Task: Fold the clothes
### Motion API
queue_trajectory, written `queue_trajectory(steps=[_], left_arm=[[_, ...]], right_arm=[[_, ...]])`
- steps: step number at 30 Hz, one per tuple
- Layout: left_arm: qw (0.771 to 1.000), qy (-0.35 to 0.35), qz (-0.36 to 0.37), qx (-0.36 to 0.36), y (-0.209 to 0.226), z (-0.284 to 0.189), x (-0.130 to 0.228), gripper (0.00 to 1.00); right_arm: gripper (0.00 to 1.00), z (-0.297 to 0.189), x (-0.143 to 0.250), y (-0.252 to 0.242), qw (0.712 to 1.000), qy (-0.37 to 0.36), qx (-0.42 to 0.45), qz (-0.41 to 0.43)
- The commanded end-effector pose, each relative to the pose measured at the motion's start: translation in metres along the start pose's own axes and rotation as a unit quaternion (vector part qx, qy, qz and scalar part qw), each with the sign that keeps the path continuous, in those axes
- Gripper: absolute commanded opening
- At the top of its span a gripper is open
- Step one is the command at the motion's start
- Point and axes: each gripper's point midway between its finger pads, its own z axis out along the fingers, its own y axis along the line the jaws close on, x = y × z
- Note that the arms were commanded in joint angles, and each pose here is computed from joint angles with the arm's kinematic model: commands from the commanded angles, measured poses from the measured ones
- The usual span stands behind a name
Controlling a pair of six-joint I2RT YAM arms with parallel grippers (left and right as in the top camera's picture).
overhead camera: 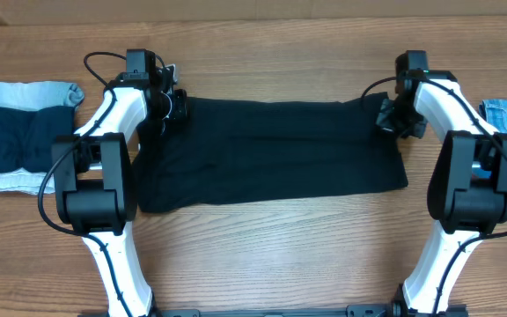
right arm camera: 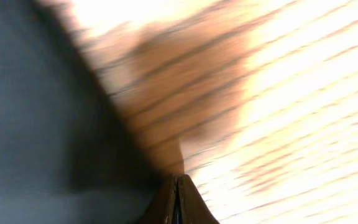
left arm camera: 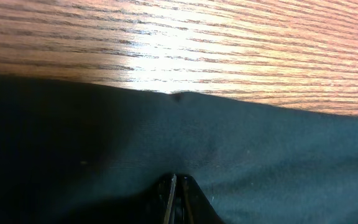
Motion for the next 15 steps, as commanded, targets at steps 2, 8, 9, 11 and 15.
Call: queue_trajectory(steps=[2,8,9,11,15], left_arm=[[0.999,0.029,-0.020,-0.034,0.026,0.009,0.010,0.09],[0.999,-0.043,0.027,0.015,-0.033,-0.085,-0.068,0.23],[0.998,-0.052,0.032,0.025,-0.045,-0.107,-0.075,0.26],[0.998,-0.050,0.032,0.029,-0.059,-0.135,-0.074,0.29],[0.996,0.020,-0.003,-0.081,-0.043,-0.171,-0.026,0.15]], right_arm=[[0.08,-0.016,-0.017,-0.014,1.000,-0.014,-0.002,-0.007],[0.23,-0.090,-0.032,0.018,0.992,-0.032,-0.117,-0.021],[0.26,-0.101,-0.028,0.026,0.989,-0.024,-0.146,-0.023],[0.29,-0.113,-0.018,0.040,0.982,-0.005,-0.189,-0.027],[0.30,-0.124,0.013,0.067,0.965,0.046,-0.248,-0.065]])
